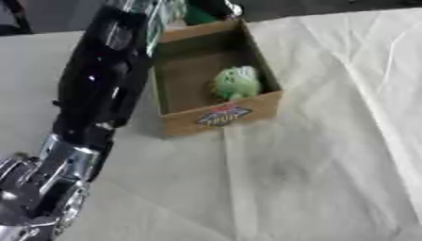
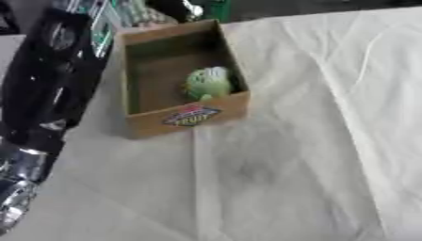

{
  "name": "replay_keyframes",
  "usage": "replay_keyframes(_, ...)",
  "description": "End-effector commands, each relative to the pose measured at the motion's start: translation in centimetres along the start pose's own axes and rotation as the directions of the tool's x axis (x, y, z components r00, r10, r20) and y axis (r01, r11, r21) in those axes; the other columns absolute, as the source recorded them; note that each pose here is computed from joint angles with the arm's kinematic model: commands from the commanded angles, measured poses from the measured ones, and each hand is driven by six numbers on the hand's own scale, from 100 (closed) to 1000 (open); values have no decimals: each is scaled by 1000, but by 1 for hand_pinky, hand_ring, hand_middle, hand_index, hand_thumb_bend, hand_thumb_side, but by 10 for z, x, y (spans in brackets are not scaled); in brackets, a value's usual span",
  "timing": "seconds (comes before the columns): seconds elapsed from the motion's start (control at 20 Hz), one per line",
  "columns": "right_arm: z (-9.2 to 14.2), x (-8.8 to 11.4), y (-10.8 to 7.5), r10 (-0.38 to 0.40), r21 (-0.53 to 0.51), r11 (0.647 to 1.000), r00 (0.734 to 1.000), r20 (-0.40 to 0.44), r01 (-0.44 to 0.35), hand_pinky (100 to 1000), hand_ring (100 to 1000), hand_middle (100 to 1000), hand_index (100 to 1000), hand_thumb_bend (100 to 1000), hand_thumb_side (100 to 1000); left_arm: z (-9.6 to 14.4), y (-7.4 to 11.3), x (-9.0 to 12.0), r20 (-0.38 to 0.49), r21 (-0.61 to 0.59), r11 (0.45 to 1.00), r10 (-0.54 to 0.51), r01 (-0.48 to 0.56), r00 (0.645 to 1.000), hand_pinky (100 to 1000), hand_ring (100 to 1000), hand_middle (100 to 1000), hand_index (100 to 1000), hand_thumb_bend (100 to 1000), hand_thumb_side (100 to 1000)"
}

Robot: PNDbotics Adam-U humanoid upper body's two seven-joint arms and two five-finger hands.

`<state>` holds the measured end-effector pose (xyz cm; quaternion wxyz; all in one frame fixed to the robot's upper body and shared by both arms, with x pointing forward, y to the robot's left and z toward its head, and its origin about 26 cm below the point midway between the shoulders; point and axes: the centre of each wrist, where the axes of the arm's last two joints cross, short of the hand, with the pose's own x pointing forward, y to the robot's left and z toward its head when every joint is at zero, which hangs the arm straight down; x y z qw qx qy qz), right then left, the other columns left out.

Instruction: Pick up objects on the table and place them in the box.

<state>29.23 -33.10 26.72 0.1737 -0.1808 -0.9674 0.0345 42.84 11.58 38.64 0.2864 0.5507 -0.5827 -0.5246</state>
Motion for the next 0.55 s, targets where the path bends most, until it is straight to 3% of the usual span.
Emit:
replay_keyframes(0.05,-8,6,-7,30,2,1000,999,37,-30,821,676,741,908,100,675,18,38,-37,-83,180,982,66,-50,994,656,737,658,828,100,735)
replay_keyframes(0.3,-6,5,-10,45,-7,999,998,36,-45,820,677,742,908,100,675,47,54,-70,-133,361,923,192,-133,972,671,699,627,823,100,762)
replay_keyframes(0.5,-5,5,-13,60,-14,998,997,39,-59,818,677,742,907,100,672,69,52,-86,-157,461,872,261,-163,952,684,662,605,808,100,773)
replay_keyframes(0.55,-5,5,-13,61,-15,998,997,40,-61,818,677,742,906,100,606,74,52,-86,-152,483,859,274,-170,950,684,662,605,808,100,773)
